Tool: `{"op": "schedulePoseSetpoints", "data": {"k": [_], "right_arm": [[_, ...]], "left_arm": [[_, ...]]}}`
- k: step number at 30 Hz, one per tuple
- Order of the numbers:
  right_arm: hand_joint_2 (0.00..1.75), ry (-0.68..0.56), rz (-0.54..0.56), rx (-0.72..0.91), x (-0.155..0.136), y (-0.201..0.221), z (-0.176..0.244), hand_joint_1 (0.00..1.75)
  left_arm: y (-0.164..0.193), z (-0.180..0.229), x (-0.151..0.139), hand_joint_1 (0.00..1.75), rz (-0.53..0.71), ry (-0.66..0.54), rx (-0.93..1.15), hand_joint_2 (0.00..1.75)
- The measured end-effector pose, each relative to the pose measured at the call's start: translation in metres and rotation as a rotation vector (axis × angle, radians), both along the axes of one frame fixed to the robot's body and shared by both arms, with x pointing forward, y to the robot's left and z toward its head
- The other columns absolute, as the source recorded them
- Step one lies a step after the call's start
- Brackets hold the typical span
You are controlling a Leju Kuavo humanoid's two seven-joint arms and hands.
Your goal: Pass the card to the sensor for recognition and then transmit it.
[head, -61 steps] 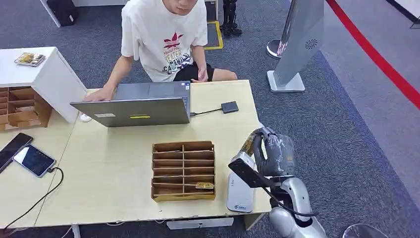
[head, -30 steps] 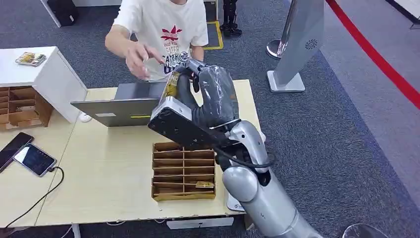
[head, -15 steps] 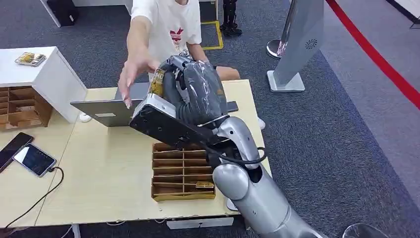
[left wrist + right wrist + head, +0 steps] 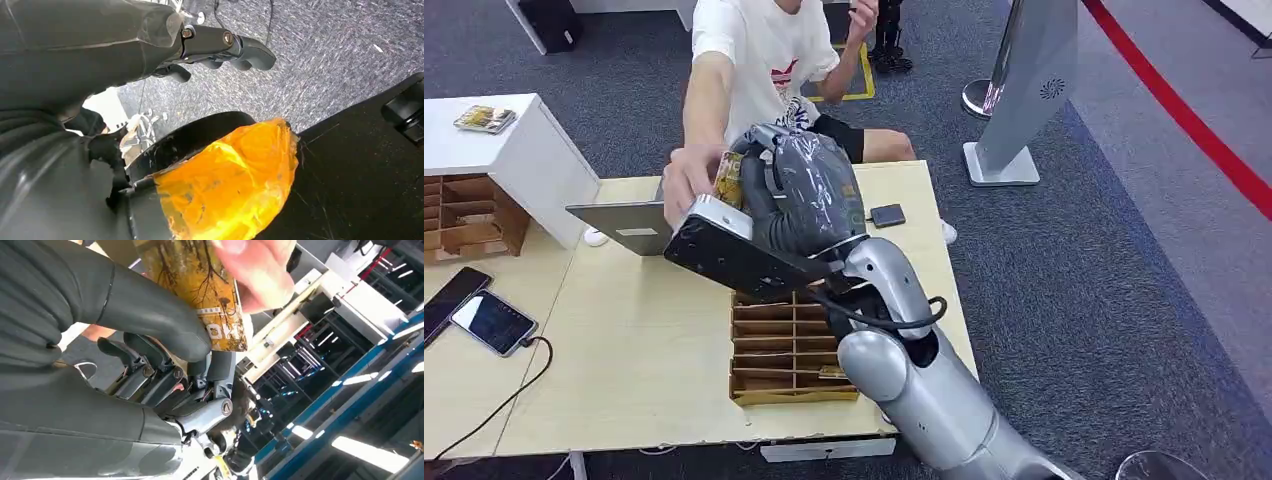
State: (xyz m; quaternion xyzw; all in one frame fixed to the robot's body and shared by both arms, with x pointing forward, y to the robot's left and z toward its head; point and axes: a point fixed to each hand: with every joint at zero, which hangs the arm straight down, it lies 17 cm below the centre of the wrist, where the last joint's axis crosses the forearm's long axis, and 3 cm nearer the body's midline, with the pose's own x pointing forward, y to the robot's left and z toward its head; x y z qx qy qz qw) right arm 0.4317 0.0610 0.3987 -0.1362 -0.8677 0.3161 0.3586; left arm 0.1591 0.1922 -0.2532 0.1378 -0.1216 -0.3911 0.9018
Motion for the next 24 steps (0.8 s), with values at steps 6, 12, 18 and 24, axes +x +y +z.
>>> {"op": "schedulePoseSetpoints", "data": {"k": [6,12,18,24], "right_arm": [[1.75,0.003,0.003,-0.006,0.0,0.003,-0.002,0.0],[0.0,0.013,0.02,-0.012,-0.003,0.01,-0.004,0.0],[0.0,0.018,0.058,-0.005,-0.009,0.018,-0.003,0.0],[0.0,0.062,0.208,0.097,-0.029,0.027,0.001,0.0]], "left_arm": [[0.0,0.0,0.0,0.0,-0.001,-0.001,0.0,0.0],[-0.001,0.001,0.002,0.0,-0.01,-0.003,0.002,0.0],[-0.004,0.001,0.003,0.0,-0.012,-0.004,-0.002,0.0],[-0.003,0.001,0.003,0.0,0.009,-0.01,-0.002,0.0]]}}
